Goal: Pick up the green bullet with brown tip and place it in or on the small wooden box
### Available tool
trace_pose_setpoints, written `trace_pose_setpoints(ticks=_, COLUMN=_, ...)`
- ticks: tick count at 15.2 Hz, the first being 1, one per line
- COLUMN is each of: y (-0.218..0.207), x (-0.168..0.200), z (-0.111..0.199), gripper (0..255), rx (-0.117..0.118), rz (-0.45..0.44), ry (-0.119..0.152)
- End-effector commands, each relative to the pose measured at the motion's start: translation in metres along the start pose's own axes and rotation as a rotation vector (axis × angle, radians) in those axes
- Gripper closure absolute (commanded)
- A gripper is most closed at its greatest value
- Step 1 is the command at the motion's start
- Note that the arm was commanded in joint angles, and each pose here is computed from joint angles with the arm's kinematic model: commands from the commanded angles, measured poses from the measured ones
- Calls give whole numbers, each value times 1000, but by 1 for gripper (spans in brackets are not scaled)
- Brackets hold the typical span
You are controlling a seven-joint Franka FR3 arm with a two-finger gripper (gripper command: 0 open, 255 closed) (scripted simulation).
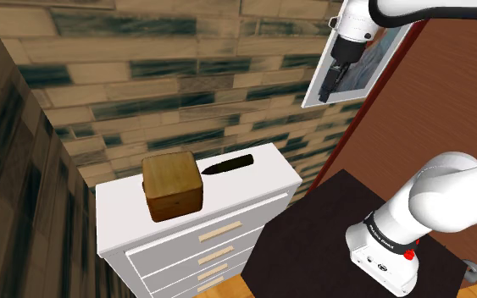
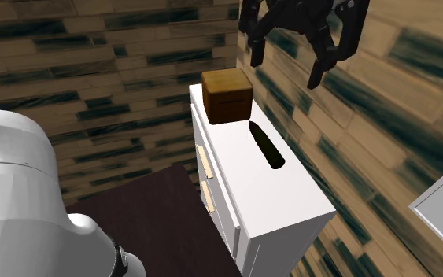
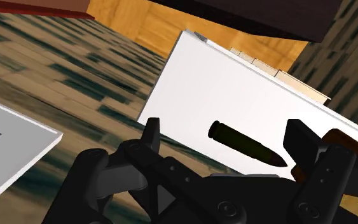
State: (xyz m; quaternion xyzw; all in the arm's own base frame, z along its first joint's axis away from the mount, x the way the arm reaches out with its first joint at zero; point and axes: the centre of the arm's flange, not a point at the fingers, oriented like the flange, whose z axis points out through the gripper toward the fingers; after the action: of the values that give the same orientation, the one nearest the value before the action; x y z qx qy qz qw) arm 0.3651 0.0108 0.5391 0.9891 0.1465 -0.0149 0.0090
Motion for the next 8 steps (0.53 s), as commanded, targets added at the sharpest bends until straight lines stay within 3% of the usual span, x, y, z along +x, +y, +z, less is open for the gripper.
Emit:
trace_pose_setpoints(ticks=1, y=-1, x=16, z=19, gripper=0, rx=-2, rz=-65, ry=0)
trace_pose_setpoints(ticks=8, y=-13, x=76, z=89, gripper=0, rx=-7, rz=-284, ry=-4)
